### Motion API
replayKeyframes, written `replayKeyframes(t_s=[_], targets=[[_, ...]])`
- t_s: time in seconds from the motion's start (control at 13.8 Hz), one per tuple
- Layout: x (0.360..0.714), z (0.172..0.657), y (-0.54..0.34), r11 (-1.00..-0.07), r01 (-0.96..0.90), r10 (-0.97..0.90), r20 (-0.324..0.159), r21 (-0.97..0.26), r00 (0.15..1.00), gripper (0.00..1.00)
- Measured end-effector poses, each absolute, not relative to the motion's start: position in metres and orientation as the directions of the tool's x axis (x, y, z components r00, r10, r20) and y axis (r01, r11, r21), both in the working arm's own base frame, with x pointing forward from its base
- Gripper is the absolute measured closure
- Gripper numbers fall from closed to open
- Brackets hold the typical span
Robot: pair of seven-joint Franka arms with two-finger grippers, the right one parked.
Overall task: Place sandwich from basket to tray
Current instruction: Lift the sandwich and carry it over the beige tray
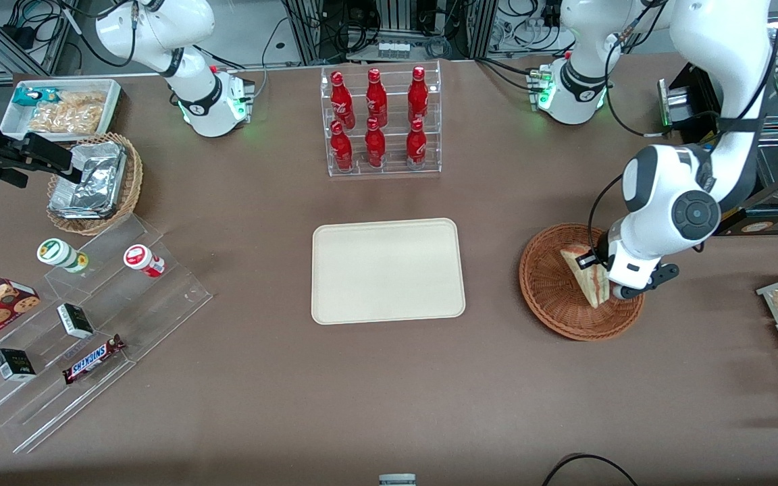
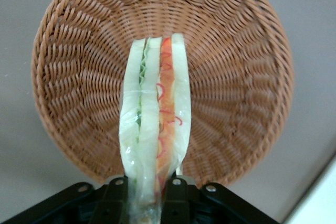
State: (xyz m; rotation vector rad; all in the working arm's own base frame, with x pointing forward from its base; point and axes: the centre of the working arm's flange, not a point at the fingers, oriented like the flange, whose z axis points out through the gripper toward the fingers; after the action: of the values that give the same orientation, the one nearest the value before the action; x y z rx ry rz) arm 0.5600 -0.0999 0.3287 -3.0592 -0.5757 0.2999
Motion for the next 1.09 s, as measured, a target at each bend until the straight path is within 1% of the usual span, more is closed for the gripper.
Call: replayKeyframes(t_s=[0.15,0.29,0.65,0.87,1.09], targets=[[0.562,0.351,-0.134,-0.953,0.300,0.304,-0.190,-0.051,0.933,0.85],[0.557,0.356,-0.173,-0.971,0.236,0.240,-0.183,-0.044,0.953,0.85],[0.547,0.342,-0.276,-0.995,0.093,0.097,-0.185,-0.031,0.978,0.85],[0.542,0.329,-0.343,-0.996,0.087,0.091,-0.178,-0.030,0.980,0.85],[0.535,0.307,-0.405,-0.995,0.093,0.096,-0.173,-0.026,0.980,0.85]])
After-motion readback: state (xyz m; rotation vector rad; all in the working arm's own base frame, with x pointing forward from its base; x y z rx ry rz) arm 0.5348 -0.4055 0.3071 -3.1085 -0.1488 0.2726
